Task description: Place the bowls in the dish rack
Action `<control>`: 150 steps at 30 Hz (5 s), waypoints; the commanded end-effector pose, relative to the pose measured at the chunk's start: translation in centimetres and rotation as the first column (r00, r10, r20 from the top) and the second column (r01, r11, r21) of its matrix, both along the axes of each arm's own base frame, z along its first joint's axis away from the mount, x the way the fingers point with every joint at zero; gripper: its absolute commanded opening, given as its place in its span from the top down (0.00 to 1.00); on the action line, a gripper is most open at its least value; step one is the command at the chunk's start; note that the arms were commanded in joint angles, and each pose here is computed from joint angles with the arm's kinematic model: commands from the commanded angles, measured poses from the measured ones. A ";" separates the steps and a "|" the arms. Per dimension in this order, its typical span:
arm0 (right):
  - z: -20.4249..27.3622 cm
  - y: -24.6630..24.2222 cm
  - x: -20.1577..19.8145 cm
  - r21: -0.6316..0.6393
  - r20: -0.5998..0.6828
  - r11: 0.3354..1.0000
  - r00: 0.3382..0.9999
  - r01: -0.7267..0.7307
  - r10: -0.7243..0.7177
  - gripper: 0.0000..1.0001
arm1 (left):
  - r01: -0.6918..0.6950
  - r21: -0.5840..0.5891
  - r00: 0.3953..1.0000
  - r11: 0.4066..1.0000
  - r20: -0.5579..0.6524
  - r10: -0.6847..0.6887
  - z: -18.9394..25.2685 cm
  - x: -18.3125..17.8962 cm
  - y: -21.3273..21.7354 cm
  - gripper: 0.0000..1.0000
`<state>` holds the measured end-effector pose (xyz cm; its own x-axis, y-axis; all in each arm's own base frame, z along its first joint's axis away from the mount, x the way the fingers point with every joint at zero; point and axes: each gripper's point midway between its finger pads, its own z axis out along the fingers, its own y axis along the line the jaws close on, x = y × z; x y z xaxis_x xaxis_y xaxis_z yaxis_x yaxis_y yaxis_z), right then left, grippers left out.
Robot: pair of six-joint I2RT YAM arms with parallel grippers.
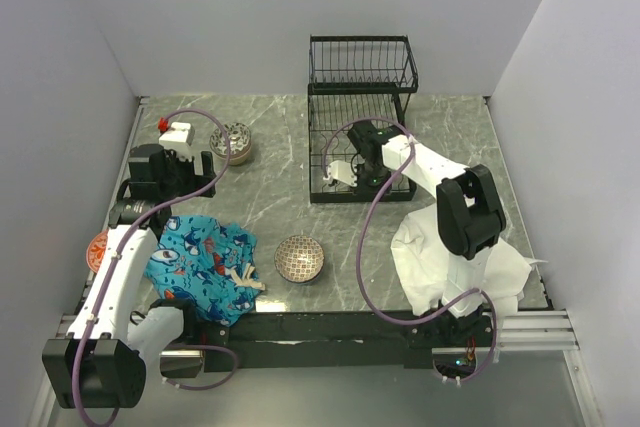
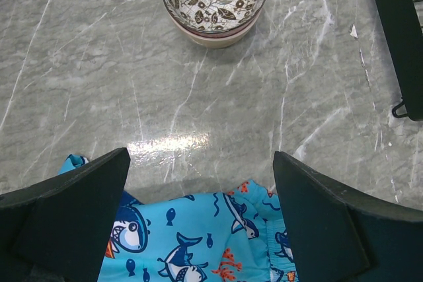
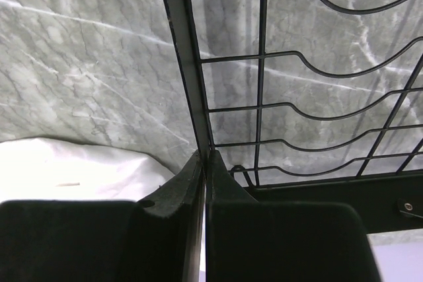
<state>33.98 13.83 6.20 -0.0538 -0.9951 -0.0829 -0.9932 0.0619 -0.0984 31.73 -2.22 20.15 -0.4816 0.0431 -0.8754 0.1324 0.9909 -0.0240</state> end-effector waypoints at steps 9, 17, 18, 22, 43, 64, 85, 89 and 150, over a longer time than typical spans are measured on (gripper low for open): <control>2.9 2.0 1.8 0.114 0.098 0.982 0.982 0.151 -0.162 0.67 | 0.084 0.034 0.996 0.996 0.021 -0.085 1.0 -0.7 -0.7 0.03; 11.3 2.4 0.0 0.288 0.187 0.938 0.949 0.193 -0.253 0.46 | 0.350 0.117 0.936 0.929 0.000 -0.353 1.9 -4.2 -3.2 0.03; 11.4 2.5 -0.7 0.313 0.167 0.926 0.947 0.214 -0.275 0.45 | 0.399 0.139 0.915 0.906 -0.005 -0.403 1.8 -4.6 -3.6 0.03; 12.0 2.6 -2.5 0.388 0.142 0.884 0.930 0.263 -0.339 0.44 | 0.407 0.199 0.913 0.892 -0.087 -0.398 0.8 -4.8 -2.4 0.03; 13.9 4.8 -2.5 0.623 0.034 0.636 0.797 0.456 -0.603 0.32 | 0.555 0.334 0.830 0.762 -0.158 -0.535 2.0 9.2 -3.7 0.03; 14.2 3.9 -1.7 0.640 0.045 0.601 0.758 0.478 -0.651 0.34 | 0.679 0.334 0.732 0.654 -0.372 -0.570 -7.2 16.9 -5.9 0.36; 13.6 3.9 -0.8 0.626 0.029 0.600 0.753 0.499 -0.657 0.34 | 0.643 0.335 0.763 0.688 -0.361 -0.536 -7.6 17.0 -8.0 0.36; 14.0 4.0 -0.2 0.629 0.039 0.599 0.750 0.495 -0.660 0.34 | 0.623 0.337 0.778 0.706 -0.364 -0.513 -8.2 17.6 -7.8 0.40; 12.9 5.3 0.1 0.623 -0.022 0.592 0.768 0.511 -0.640 0.35 | 0.564 0.255 0.814 0.785 -0.330 -0.478 -6.9 18.3 -8.9 0.78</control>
<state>32.73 18.38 16.92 -0.5537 -0.5496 -0.6256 -0.6968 0.7172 -0.0133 49.25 -10.54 9.37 -0.5266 0.6379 -0.5620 0.6817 0.7118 0.1692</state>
